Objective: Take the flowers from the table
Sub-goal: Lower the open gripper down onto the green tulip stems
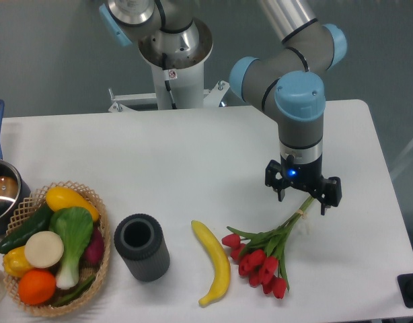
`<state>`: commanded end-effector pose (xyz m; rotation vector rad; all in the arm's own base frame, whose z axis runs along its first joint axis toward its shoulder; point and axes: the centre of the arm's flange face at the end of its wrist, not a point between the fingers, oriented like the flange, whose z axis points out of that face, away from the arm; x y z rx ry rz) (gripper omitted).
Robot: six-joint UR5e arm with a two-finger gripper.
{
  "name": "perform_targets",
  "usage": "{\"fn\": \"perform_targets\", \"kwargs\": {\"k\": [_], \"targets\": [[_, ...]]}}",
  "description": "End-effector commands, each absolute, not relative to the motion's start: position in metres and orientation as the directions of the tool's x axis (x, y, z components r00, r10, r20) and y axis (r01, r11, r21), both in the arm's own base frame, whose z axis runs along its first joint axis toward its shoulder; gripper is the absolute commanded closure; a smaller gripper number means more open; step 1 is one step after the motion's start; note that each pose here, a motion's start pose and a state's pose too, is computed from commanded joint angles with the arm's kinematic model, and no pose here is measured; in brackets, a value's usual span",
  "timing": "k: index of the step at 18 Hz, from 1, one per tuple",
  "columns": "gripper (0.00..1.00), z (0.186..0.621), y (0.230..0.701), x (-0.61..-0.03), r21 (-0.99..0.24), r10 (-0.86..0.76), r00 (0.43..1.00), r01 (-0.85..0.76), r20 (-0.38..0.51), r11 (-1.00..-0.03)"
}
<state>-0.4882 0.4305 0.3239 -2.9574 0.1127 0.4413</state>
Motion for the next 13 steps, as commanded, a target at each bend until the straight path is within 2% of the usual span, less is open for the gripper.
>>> {"fn": "perform_targets", "kwargs": {"k": [7,13], "targets": [[0.00,0.311,0.435,-0.484,-0.137,-0.045,0.961,-0.085,-0.273,-0.987],[0.00,0.264,0.460,-0.477,-0.119,-0.095,0.967,-0.125,-0.237,-0.985]]}}
